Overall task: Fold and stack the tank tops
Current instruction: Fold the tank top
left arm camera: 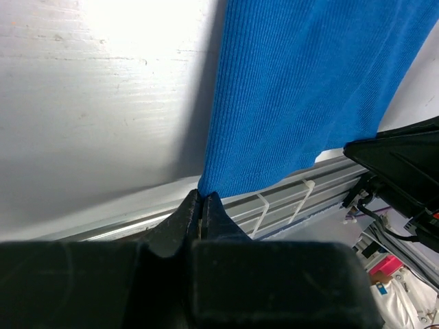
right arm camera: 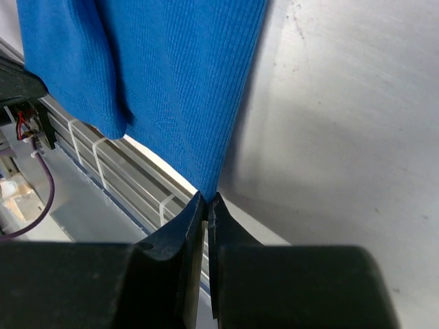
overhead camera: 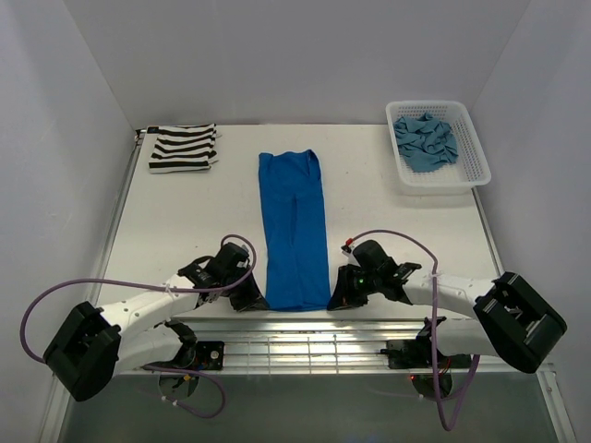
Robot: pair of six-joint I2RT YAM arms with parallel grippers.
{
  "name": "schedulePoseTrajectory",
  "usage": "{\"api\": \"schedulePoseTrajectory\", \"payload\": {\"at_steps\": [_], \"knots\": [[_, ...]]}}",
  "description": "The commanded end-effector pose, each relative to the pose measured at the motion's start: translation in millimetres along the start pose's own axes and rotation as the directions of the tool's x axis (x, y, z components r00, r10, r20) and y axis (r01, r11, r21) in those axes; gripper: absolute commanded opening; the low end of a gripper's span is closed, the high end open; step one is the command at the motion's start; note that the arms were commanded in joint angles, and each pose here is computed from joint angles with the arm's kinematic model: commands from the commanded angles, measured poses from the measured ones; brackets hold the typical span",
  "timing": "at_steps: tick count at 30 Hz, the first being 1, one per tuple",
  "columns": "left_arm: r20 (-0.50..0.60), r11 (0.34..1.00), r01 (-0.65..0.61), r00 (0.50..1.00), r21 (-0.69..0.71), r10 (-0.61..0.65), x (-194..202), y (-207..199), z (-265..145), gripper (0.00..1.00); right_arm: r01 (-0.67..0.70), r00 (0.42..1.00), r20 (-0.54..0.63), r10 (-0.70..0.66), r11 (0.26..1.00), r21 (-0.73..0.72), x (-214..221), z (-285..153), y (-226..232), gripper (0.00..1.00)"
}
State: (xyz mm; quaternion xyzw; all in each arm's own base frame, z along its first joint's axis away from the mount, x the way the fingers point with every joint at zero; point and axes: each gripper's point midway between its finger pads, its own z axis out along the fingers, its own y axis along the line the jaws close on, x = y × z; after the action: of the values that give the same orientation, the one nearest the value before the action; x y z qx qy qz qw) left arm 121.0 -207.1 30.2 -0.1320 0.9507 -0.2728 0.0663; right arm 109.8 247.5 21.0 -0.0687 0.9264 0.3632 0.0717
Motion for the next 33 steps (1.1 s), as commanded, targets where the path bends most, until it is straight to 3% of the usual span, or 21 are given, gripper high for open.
{"api": "schedulePoseTrajectory", "payload": {"at_steps": [1,10,14,19,28,33], "knots": [[0.019,0.999,-0.015,1.0,0.052,0.014,-3,-17,-13,0.0,0.012,0.999,0.043,-0.014,0.999,0.033,-5,-9,2,0.08],[0.097,0.995,-0.038,0.995,0.089,0.029,-34,-60,-24,0.0,0.092,0.972,0.212,-0.098,0.995,0.036,-60,-31,37,0.08],[0.223,0.994,-0.039,0.975,0.098,0.017,-70,-91,-37,0.0,0.106,0.95,0.29,-0.114,0.993,0.043,-99,-39,54,0.08],[0.295,0.996,-0.044,0.955,0.08,0.019,-111,-113,-37,0.0,0.124,0.909,0.393,-0.136,0.991,0.055,-154,-53,77,0.08],[0.415,0.994,-0.078,0.909,0.072,0.042,-193,-143,-45,0.0,0.126,0.883,0.448,-0.138,0.99,0.057,-223,-63,84,0.08],[0.443,0.997,-0.066,0.896,0.044,0.039,-225,-140,-43,0.0,0.13,0.87,0.473,-0.141,0.99,0.056,-257,-65,88,0.08]]}}
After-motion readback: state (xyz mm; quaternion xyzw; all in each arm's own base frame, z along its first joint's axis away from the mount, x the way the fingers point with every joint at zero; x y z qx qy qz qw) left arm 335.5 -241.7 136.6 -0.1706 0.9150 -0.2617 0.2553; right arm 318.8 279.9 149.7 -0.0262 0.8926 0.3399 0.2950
